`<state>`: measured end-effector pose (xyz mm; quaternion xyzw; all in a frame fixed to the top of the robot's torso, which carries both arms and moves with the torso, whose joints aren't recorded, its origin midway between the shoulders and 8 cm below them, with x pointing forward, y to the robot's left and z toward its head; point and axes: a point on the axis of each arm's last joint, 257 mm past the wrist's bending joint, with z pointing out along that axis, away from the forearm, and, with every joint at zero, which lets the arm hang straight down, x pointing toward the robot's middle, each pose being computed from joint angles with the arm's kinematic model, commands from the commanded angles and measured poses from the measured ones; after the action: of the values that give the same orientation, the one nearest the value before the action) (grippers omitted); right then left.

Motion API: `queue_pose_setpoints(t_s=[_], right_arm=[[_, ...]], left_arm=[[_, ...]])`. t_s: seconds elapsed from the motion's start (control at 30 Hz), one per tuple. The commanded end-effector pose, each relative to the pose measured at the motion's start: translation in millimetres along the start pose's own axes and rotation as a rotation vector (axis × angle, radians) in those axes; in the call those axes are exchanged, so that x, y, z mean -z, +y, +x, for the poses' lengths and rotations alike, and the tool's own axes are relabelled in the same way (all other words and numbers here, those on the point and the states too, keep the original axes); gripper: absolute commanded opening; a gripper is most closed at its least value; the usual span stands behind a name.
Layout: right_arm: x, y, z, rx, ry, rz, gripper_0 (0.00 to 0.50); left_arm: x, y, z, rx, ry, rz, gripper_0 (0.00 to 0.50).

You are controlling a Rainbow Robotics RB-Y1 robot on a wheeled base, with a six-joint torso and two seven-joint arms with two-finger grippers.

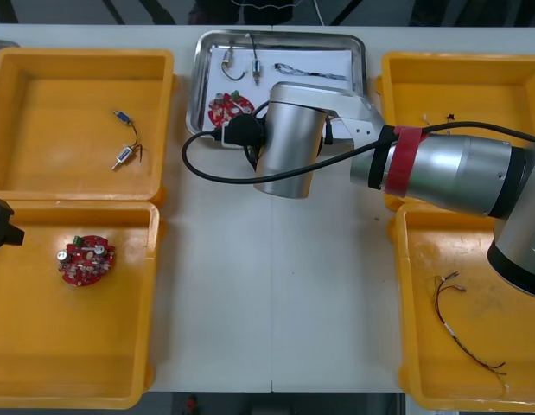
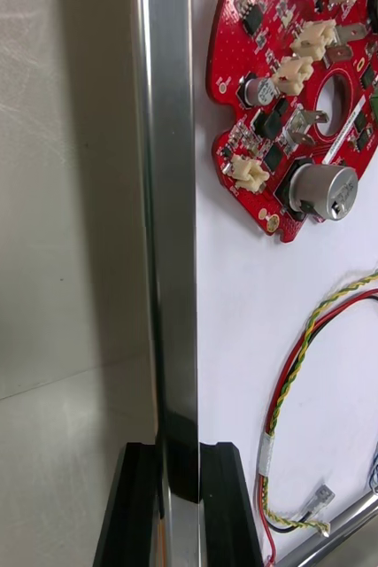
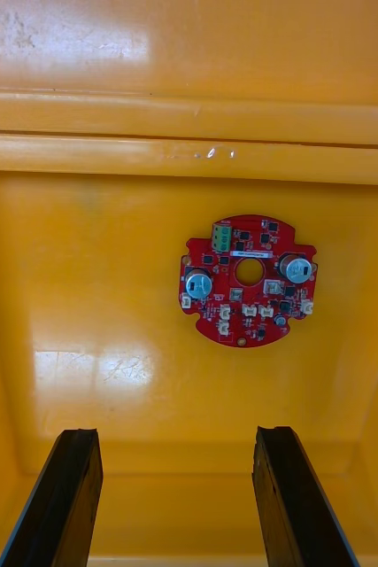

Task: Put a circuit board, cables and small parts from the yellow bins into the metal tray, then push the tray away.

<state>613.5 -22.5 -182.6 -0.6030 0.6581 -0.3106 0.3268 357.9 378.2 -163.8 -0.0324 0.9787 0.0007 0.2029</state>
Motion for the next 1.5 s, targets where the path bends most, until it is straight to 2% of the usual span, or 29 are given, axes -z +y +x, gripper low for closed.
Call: queue_pose_setpoints(t_s=[0.03,0.1,0.37,0.6,0.73,0.8,1.0,1.1,1.17,1.27,1.37,1.5], right_arm=[[15.0,-27.7,-26.9,0.073,-0.041,0.057,0.401],[14.9,-27.7,-26.8,0.075,-0.039,0.057,0.5],[19.3,-21.3,-22.5,0.057,-0.016,0.04,0.5],[50.8,4.8,-26.9,-0.058,-0.034,-0.057,0.5],[79.1,24.9,-17.8,-0.155,-0.036,-0.136,0.5],[93.0,33.2,-9.9,-0.194,-0.027,-0.17,0.5],[138.4,45.9,49.4,-0.359,0.077,-0.243,0.5],[156.4,37.4,58.4,-0.466,0.016,-0.235,0.5],[168.4,26.0,67.4,-0.538,-0.029,-0.211,0.5],[179.5,16.3,86.0,-0.615,-0.058,-0.179,0.5],[187.7,15.3,108.5,-0.691,-0.068,-0.163,0.5],[195.8,25.2,149.0,-0.825,-0.042,-0.167,0.5]], left_arm=[[11.4,11.5,0.0,-0.069,-0.012,-0.041,0.5],[11.4,11.5,0.0,-0.069,-0.012,-0.041,0.5],[11.4,11.5,0.0,-0.069,-0.012,-0.041,0.5],[11.4,11.5,0.0,-0.069,-0.012,-0.041,0.5],[11.4,11.5,0.0,-0.069,-0.012,-0.041,0.5],[11.4,11.5,0.0,-0.069,-0.012,-0.041,0.5],[11.4,11.5,0.0,-0.069,-0.012,-0.041,0.5],[11.4,11.5,0.0,-0.069,-0.012,-0.041,0.5],[11.4,11.5,0.0,-0.069,-0.012,-0.041,0.5],[11.4,11.5,0.0,-0.069,-0.012,-0.041,0.5],[11.4,11.5,0.0,-0.069,-0.012,-0.041,0.5],[11.4,11.5,0.0,-0.069,-0.012,-0.041,0.5]])
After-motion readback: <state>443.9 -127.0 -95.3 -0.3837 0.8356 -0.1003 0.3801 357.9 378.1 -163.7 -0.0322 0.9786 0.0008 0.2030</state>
